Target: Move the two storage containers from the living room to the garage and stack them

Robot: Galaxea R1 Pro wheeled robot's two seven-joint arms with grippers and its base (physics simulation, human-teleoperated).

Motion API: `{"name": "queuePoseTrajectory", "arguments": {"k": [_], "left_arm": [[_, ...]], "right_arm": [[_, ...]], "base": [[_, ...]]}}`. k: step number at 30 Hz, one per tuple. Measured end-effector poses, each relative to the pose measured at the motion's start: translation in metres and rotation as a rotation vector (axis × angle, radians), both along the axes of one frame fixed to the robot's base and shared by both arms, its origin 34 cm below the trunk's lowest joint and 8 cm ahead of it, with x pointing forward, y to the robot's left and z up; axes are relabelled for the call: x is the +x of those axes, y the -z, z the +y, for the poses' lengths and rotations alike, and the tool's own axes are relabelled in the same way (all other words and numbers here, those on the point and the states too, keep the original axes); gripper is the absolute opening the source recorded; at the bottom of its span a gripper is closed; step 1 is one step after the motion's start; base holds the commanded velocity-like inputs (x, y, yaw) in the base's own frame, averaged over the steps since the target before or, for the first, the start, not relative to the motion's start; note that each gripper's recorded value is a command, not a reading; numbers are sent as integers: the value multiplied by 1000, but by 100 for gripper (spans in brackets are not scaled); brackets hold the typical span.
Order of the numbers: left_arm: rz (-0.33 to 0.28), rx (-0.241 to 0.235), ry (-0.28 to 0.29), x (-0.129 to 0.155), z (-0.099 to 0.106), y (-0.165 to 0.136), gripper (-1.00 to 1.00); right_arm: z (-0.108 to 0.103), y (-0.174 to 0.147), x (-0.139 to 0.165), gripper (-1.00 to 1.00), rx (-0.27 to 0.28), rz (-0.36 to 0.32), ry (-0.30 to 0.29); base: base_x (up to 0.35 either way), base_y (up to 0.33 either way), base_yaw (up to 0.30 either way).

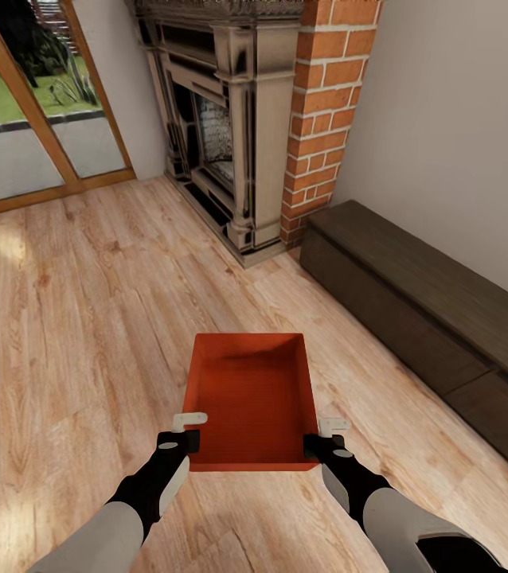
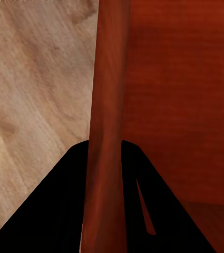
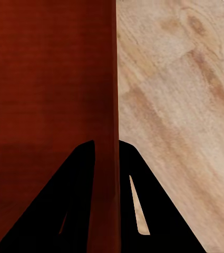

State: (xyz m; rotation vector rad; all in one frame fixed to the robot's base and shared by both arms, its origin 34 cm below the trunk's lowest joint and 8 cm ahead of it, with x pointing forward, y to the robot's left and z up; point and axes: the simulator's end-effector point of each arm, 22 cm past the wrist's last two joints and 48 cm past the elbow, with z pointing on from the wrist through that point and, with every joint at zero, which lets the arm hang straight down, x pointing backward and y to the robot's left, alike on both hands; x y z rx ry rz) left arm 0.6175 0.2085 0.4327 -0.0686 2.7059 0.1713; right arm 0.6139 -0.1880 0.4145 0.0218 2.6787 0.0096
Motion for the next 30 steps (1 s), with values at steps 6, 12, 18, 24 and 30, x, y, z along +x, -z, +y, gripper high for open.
{"name": "queuePoseTrajectory", "arguments": {"k": [6, 12, 18, 24, 30], "left_arm": [[-1, 0, 2, 1, 0, -11, -100], [-1, 1, 1, 2, 0, -21, -100], [-1, 1, 1, 2, -1, -32, -100], [0, 1, 1, 2, 0, -41, -100], [1, 0, 0, 2, 0, -51, -100]], "right_arm": [[0, -11, 1, -100, 0, -1, 1], [0, -21, 2, -100, 1, -1, 1], [0, -31, 2, -100, 1, -1, 1], [0, -41, 2, -100, 0, 0, 0], [0, -51, 2, -100, 0, 1, 0]], "base": [[0, 0, 0], [0, 0, 0], [0, 0, 0], [0, 0, 0], [0, 0, 0]]}}
